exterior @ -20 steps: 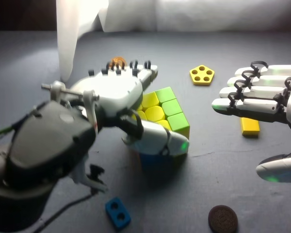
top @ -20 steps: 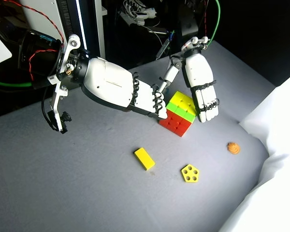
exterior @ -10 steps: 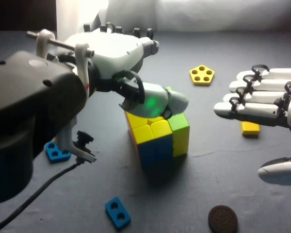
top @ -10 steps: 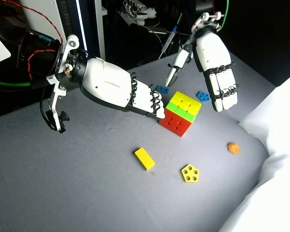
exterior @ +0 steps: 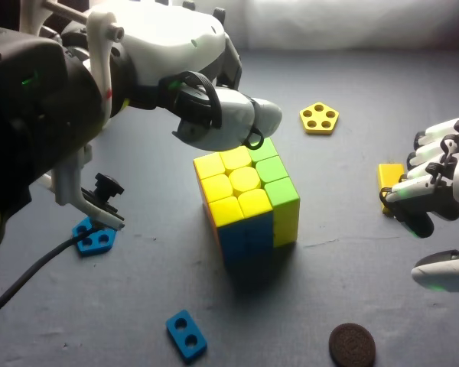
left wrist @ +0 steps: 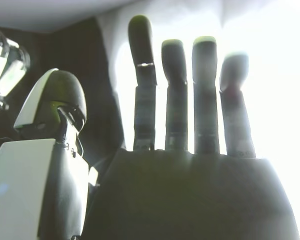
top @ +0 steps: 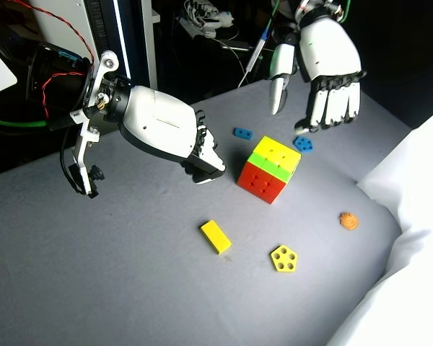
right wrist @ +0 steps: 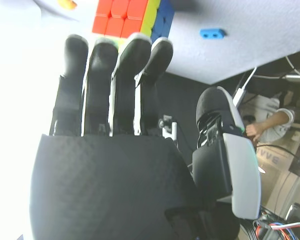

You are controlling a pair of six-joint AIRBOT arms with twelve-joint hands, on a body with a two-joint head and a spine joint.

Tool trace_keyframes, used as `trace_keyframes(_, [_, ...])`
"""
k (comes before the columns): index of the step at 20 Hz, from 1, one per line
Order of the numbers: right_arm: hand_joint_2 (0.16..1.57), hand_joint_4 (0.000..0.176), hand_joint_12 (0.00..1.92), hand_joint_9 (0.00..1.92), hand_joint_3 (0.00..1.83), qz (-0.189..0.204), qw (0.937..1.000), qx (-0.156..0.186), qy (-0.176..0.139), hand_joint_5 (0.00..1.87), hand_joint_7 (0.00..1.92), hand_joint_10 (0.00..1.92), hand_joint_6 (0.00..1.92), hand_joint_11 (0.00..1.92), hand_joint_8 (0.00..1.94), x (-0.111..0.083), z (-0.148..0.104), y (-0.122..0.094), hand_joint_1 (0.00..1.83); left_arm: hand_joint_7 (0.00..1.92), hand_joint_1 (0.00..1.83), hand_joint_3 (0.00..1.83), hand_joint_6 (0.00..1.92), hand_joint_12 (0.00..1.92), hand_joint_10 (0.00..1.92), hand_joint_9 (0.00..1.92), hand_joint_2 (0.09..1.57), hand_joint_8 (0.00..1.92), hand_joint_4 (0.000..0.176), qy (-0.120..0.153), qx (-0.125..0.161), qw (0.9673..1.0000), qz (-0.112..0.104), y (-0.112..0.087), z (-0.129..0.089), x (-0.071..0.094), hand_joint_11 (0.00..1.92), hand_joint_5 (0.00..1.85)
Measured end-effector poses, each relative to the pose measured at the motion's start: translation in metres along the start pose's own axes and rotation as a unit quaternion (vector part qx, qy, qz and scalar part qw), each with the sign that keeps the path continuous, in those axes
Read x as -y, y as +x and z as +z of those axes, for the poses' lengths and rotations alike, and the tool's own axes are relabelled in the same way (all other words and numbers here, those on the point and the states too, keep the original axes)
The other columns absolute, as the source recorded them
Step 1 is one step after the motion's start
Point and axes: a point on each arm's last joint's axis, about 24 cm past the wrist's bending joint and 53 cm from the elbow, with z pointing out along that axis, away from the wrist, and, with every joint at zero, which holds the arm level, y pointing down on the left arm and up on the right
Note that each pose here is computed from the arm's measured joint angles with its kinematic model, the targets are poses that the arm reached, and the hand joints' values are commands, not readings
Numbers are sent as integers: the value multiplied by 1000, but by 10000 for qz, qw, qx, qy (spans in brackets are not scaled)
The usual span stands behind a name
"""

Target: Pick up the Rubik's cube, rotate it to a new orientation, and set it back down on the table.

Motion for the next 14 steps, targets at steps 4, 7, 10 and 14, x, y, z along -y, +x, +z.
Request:
trace_keyframes(4, [1293,0,1921,604,10,0,10000,-7,7,562,756,1893,1456,548,1642,0,0,0,127,676,165,5,1585,1921,1921,642,1388,1838,0,232,23,9997,59,-4,-3,16,531,652])
trace_keyframes(7, [1309,0,1921,595,9,-2,10000,-24,22,553,749,1895,1457,553,1642,1,0,1,175,694,177,5,1566,1921,1921,652,1401,1826,0,306,119,9995,37,-13,-3,22,515,652])
trace_keyframes(10, [1324,0,1921,599,10,-2,10000,-25,24,531,733,1897,1467,552,1644,1,0,1,225,674,230,2,1625,1921,1921,642,1401,1838,0,332,192,9993,0,-20,-4,26,504,614])
trace_keyframes(14, [1327,0,1921,599,6,-2,10000,-22,21,567,740,1893,1429,537,1633,1,0,1,241,693,233,0,1605,1921,1921,654,1402,1820,0,352,255,9991,-31,-26,-5,28,531,621])
